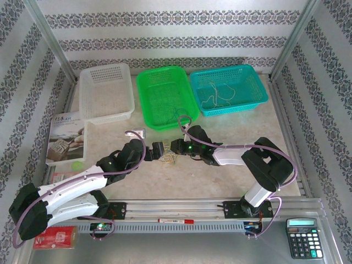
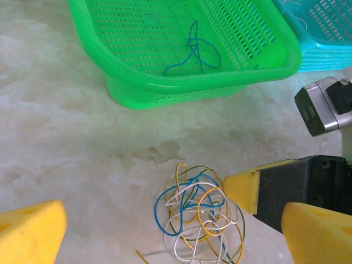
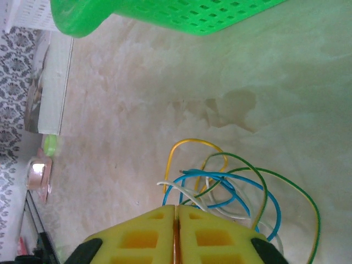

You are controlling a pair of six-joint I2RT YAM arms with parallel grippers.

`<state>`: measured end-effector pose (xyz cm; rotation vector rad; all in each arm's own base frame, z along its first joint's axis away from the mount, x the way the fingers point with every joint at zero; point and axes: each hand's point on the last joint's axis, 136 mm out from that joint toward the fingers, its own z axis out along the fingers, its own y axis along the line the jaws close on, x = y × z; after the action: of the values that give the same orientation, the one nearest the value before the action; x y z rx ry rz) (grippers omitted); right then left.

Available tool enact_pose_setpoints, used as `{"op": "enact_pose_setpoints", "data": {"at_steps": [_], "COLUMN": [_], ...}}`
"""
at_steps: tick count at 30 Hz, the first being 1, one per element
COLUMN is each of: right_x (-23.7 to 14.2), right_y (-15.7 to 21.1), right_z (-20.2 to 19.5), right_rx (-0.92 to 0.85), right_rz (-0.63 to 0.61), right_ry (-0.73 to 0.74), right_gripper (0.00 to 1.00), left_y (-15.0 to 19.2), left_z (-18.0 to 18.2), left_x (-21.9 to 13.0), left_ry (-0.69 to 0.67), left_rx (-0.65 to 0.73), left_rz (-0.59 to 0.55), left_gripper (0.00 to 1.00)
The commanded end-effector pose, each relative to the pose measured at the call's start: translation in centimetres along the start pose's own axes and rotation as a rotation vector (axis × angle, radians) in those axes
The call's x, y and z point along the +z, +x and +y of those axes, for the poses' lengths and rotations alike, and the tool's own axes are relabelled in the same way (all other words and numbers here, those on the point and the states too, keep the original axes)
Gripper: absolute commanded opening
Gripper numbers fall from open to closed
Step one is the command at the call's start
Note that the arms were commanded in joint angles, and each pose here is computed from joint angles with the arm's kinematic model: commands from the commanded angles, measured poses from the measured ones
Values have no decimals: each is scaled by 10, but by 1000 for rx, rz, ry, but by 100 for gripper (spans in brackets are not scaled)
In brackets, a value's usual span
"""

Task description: Untangle the cables

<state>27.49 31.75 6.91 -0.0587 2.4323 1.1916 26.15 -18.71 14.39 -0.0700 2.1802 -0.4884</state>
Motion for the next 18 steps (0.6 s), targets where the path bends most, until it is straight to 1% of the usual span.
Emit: {"op": "enact_pose_setpoints", "data": {"at_steps": [1, 5, 9, 14, 18], "right_x": [-3, -17, -41, -80, -106], "right_y": [3, -6, -22, -41, -50], "right_z": [7, 21, 50, 95, 123], "right_rx": [-9, -19, -58, -145, -198], "right_rz": [-2, -23, -58, -109, -142], "right_ry": [-34, -73, -133, -201, -250], "right_gripper": [0, 0, 0, 0, 0], "left_y": [-3, -4, -5, -9, -16], "left_z": [8, 7, 1, -21, -46], "left_x": [-1, -2, -4, -12, -24], "left_ry": [-26, -19, 29, 181, 323], "left_rx": [-10, 11, 57, 118, 171], "left_rz": [-18, -23, -41, -91, -131], "left_gripper": [100, 100, 100, 100, 100]}}
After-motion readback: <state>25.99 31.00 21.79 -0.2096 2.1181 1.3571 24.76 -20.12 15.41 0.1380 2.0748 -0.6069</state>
